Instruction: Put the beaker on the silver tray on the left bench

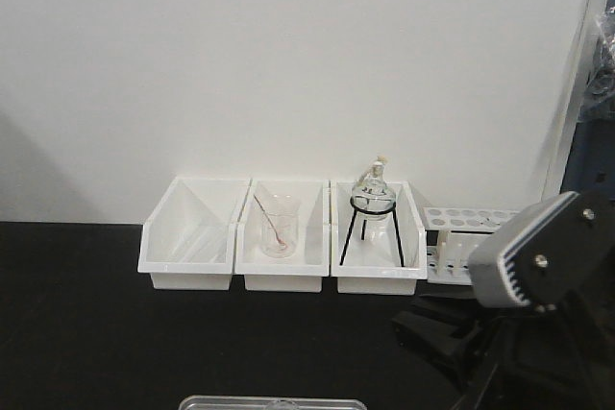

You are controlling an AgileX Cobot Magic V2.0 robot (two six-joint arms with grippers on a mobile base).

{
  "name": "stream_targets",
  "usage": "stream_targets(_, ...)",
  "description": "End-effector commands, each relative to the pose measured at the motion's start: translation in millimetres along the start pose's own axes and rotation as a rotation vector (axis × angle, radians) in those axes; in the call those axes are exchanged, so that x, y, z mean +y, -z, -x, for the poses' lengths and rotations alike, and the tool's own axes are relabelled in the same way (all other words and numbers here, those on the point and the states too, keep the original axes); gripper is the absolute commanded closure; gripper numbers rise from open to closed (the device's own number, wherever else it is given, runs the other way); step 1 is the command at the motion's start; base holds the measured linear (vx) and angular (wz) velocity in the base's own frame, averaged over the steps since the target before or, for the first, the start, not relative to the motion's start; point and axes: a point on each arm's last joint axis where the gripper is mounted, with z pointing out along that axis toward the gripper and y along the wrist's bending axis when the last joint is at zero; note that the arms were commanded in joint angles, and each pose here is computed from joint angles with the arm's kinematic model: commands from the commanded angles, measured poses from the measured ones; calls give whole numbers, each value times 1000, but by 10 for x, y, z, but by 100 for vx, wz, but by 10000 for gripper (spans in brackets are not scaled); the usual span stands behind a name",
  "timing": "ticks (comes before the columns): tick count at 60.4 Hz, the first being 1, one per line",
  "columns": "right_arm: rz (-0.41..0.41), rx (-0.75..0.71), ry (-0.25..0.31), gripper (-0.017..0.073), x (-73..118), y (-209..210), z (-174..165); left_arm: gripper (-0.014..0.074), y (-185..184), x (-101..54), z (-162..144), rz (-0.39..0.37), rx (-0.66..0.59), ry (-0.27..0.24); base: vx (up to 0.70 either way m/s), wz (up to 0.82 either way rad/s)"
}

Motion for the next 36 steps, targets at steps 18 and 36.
stream_targets(18, -11, -143, 9, 547, -18, 210, 188, 592, -16, -7, 9, -5, -63, 2, 0, 0)
stream_targets(36, -16, -147, 17, 547, -24, 212, 171, 592, -16, -7, 9, -5, -63, 2, 0, 0)
